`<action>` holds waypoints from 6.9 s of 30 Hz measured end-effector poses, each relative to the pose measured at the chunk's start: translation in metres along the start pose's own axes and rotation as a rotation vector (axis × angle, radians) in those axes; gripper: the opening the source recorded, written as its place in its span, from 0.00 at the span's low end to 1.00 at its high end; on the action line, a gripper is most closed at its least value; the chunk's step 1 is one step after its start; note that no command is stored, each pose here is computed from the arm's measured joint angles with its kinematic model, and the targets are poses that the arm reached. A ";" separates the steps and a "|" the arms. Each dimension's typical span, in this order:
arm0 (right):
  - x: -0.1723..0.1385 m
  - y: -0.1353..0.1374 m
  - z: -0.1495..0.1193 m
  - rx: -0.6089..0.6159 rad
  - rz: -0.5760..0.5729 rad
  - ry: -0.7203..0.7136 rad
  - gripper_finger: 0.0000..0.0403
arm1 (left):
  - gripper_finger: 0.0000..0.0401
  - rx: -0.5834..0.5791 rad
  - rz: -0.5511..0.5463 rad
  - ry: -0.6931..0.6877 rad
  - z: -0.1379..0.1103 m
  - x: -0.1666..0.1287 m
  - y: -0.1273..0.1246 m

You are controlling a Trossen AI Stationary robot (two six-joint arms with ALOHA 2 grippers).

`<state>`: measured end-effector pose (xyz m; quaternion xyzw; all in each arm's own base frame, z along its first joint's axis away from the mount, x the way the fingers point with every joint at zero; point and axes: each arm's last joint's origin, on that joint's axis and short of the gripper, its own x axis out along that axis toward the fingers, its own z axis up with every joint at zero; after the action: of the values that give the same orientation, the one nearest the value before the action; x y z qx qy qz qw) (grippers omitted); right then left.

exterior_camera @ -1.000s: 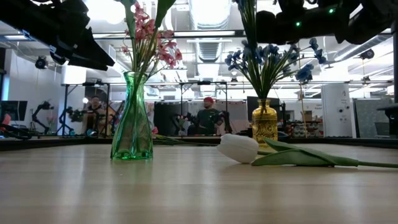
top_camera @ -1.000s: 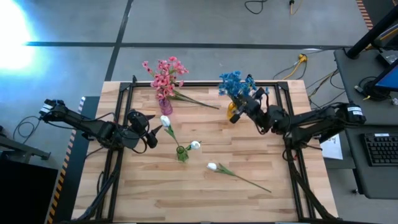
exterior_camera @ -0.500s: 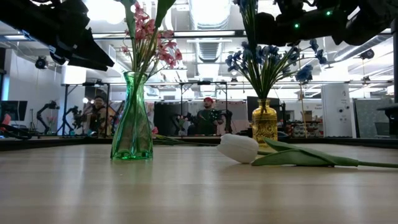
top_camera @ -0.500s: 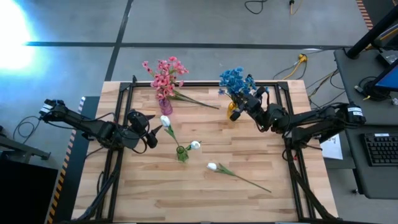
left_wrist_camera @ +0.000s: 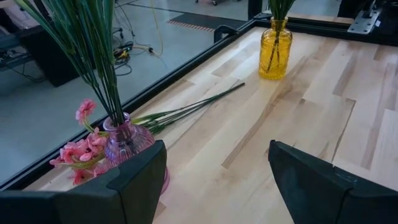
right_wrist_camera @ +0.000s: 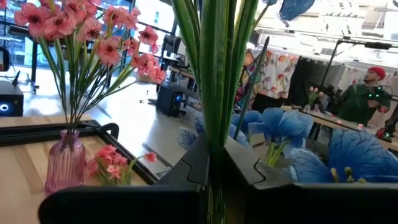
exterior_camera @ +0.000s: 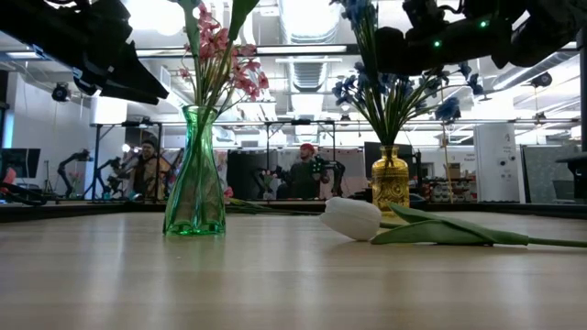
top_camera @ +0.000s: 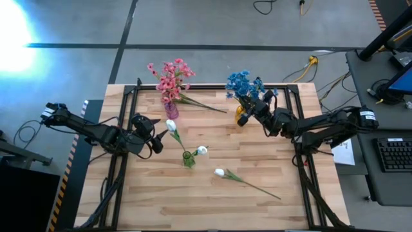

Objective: Sort flowers into vase by color
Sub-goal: Put the blue flower into the yellow vase

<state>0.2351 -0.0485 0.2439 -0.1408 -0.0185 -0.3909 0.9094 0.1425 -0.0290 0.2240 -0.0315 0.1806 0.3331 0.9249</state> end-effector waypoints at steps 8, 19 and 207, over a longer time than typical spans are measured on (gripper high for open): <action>0.000 0.000 0.000 0.009 0.000 0.000 0.04 | 0.67 0.000 0.000 0.000 0.000 0.000 0.000; -0.002 0.000 -0.006 0.026 0.007 0.025 0.04 | 0.67 0.000 0.000 0.000 0.000 0.000 0.000; -0.019 0.006 0.013 0.175 -0.114 0.222 0.03 | 0.67 0.018 0.005 0.011 -0.003 0.000 0.001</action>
<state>0.2275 -0.0276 0.2523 -0.0156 0.0405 -0.4517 0.8911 0.1414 -0.0286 0.2215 -0.0245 0.1890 0.3336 0.9232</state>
